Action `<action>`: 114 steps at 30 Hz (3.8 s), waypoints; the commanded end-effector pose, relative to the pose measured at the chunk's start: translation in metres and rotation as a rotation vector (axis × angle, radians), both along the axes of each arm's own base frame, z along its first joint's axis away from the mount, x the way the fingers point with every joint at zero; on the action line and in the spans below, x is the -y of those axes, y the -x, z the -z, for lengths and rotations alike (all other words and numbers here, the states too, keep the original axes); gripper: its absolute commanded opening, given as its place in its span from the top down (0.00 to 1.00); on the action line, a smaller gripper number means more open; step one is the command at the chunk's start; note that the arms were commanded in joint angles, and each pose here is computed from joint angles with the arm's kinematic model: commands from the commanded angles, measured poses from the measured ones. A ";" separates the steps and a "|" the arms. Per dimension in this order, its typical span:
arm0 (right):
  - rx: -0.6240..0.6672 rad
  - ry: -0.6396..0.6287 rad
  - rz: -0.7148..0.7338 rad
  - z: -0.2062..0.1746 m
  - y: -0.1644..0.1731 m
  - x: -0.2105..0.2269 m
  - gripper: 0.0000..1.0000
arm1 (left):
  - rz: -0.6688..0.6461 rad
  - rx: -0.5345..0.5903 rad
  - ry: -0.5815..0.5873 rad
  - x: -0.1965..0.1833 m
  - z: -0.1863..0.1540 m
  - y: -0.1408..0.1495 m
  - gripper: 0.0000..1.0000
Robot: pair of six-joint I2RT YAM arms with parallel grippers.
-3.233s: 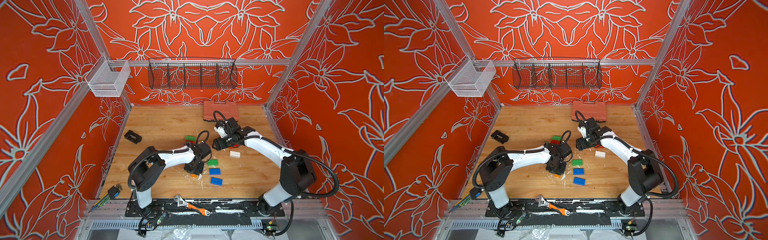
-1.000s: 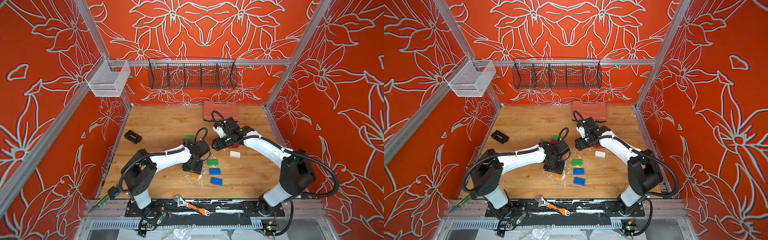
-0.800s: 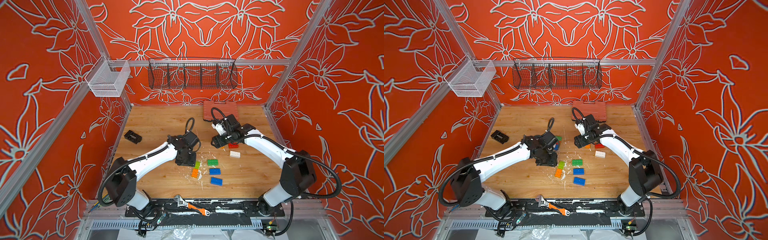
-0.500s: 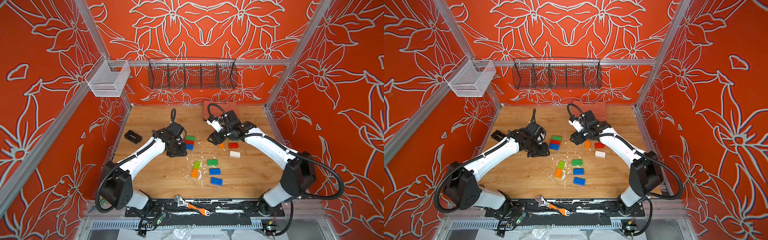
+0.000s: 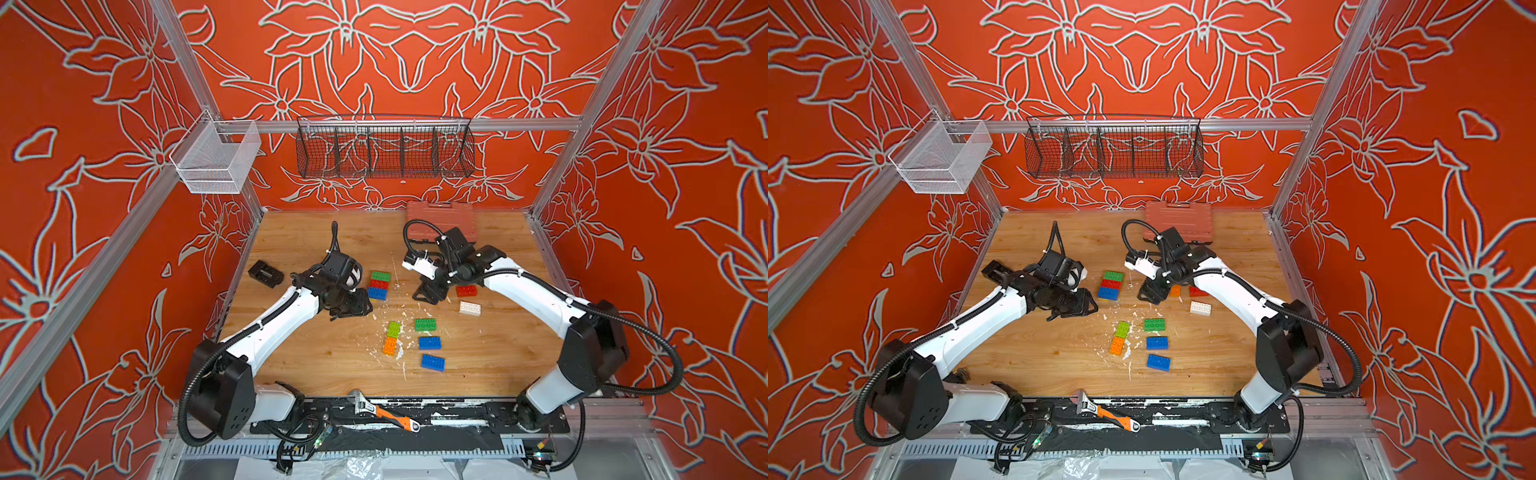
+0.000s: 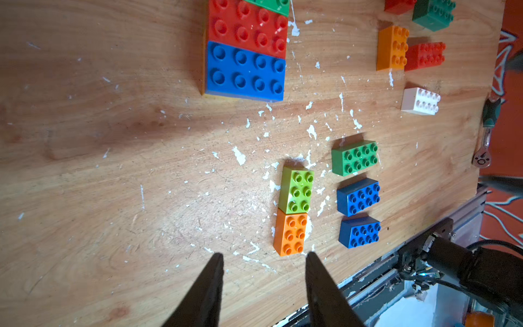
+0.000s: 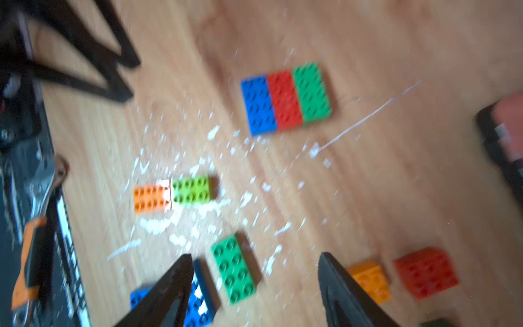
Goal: Assemble a rectangle with lego
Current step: Pick up the lego brick from the center of the board, then assemble the lego brick with the lego brick.
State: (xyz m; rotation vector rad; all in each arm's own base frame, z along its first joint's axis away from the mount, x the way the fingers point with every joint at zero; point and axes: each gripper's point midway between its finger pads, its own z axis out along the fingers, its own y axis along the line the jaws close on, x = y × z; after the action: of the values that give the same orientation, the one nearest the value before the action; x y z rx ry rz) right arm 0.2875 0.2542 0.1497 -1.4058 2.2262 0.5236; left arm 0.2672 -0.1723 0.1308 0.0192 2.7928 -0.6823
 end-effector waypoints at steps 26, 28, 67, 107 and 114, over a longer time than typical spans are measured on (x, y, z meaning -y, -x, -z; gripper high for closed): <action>-0.084 0.277 -0.213 0.094 0.086 0.009 0.43 | 0.035 -0.060 0.058 0.014 0.019 -0.001 0.54; -0.091 0.281 -0.219 0.096 0.085 0.006 0.45 | 0.033 -0.064 0.054 0.013 0.020 0.000 0.54; -0.116 0.339 -0.201 0.122 0.083 0.003 0.58 | 0.019 -0.122 0.021 0.007 0.037 0.008 0.54; -0.141 0.290 -0.285 0.071 0.080 -0.092 0.91 | -0.393 -0.110 0.054 -0.093 0.043 0.018 0.54; -0.150 0.309 -0.268 0.078 0.077 -0.096 0.92 | -0.387 -0.112 0.054 -0.092 0.044 0.019 0.54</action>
State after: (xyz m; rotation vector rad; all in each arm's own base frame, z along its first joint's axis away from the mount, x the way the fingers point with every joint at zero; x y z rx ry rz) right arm 0.2121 0.3476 0.0731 -1.8926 2.2966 0.3930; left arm 0.2516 -0.0800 0.0863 -0.5713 2.7565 -0.6630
